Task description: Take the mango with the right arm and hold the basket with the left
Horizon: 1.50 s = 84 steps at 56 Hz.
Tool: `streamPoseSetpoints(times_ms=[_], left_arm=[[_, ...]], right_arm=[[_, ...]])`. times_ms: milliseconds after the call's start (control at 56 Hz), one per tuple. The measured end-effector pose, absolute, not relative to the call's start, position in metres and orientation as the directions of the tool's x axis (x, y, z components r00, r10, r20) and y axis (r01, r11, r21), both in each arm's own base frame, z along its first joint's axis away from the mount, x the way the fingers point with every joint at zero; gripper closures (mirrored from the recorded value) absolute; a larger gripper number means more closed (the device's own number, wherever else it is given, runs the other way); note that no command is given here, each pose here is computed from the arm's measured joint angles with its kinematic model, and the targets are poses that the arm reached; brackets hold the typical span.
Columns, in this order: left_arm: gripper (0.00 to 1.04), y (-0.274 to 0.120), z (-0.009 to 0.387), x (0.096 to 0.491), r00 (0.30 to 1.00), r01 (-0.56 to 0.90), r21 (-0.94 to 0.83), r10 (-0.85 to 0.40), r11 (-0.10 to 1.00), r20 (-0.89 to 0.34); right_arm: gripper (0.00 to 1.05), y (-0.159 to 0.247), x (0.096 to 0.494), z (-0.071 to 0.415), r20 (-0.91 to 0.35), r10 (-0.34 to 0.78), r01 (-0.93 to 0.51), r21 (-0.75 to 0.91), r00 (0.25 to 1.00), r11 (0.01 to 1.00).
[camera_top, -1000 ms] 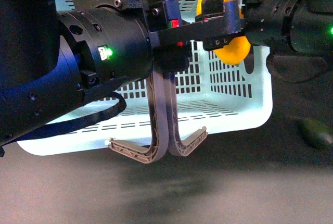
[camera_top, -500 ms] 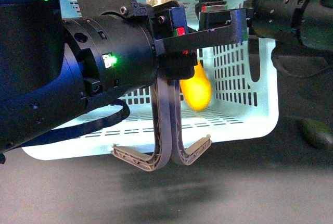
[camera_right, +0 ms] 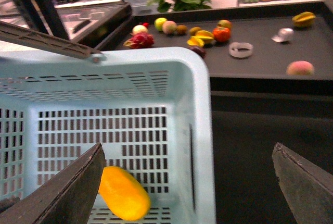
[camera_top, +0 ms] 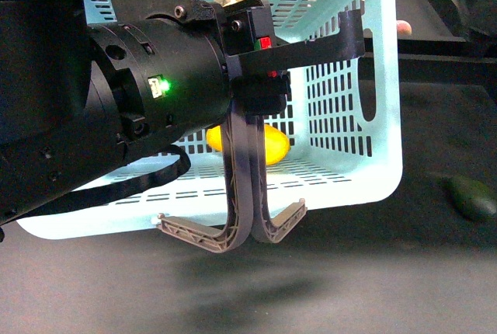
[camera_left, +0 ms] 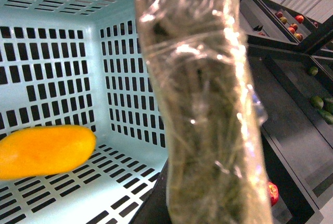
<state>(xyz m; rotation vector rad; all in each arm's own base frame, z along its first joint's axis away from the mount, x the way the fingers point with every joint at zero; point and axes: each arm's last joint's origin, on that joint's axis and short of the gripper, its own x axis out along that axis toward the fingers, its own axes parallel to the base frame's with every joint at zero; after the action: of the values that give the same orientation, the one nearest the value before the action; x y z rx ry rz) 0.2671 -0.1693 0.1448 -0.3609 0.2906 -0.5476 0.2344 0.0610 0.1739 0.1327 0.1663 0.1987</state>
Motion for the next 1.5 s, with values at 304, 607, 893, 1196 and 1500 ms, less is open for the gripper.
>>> streamPoseSetpoints(times_ms=[304,607,893,1196,1500], left_arm=[[1.0,-0.17,0.145,0.267,0.813,0.456,-0.408,-0.557,0.791,-0.172],[1.0,-0.17,0.145,0.267,0.814,0.454,-0.407,-0.555,0.793,-0.172],[1.0,-0.17,0.145,0.267,0.813,0.455,-0.409,-0.556,0.791,-0.171],[1.0,-0.17,0.145,0.267,0.813,0.454,-0.411,-0.556,0.791,-0.171],[1.0,-0.17,0.145,0.267,0.813,0.454,-0.41,-0.556,0.791,-0.171]], right_arm=[[0.08,0.038,0.164,0.168,-0.194,0.064,-0.033,0.156,0.979,0.987],[0.08,0.034,0.148,0.175,-0.164,0.053,-0.021,0.193,0.985,0.981],[0.3,0.028,0.143,0.172,-0.025,0.011,-0.009,0.077,1.0,0.997],[0.81,0.015,0.13,0.166,-0.003,0.009,-0.009,0.01,1.0,1.0],[1.03,0.0,0.121,0.168,0.007,0.0,0.0,0.003,1.0,1.0]])
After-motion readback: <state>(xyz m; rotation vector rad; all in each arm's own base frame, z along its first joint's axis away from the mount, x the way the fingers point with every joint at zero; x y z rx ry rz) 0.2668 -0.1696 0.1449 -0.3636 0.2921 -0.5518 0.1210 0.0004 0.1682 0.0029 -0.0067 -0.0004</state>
